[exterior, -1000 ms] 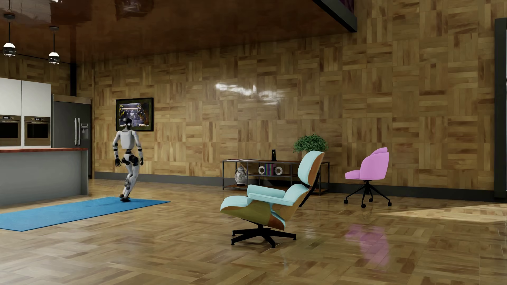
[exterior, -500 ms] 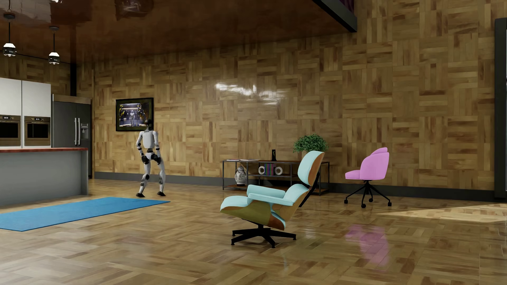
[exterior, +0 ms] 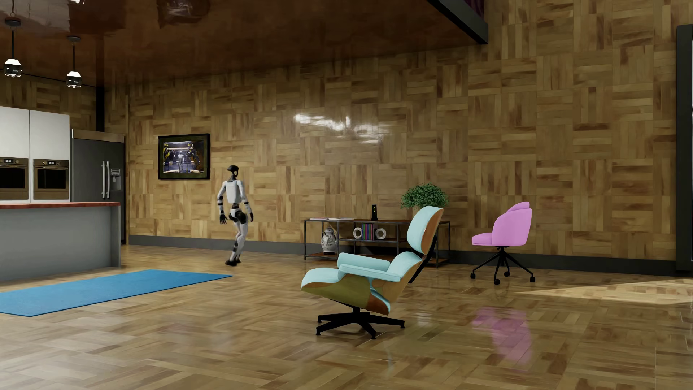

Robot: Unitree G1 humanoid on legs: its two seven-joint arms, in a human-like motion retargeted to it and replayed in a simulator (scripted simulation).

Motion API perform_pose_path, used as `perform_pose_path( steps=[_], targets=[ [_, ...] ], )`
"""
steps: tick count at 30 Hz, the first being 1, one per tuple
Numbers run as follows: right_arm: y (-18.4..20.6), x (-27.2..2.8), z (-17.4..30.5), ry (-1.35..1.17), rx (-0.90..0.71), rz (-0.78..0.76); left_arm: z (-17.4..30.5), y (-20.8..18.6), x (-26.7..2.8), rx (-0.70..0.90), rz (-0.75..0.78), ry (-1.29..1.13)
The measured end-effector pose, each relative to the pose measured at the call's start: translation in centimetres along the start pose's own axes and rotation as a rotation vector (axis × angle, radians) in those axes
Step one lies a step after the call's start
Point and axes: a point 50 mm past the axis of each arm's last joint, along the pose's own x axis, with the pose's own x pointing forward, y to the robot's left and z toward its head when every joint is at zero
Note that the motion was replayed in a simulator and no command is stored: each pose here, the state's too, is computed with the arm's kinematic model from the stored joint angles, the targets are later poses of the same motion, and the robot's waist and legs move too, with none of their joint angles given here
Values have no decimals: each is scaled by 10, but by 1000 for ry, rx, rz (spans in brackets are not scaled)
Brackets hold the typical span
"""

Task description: Approach the light pink officechair

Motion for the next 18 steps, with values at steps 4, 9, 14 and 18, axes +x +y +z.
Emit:
perform_pose_path(
  steps=[4, 9, 14, 18],
  targets=[
    [-19, 4, 21, -70, 59, -69, -14, -6, -2, 29, -23, 53],
    [31, 5, 25, -76, -16, 89, 24, 29, 5, 29, 66, -58],
    [68, -20, -50, 173, -52, 201, 66, 29, 3, 23, 70, -223],
    [82, -49, -104, 363, -100, 265, 113, 44, 1, 83, 97, -358]
  ],
)
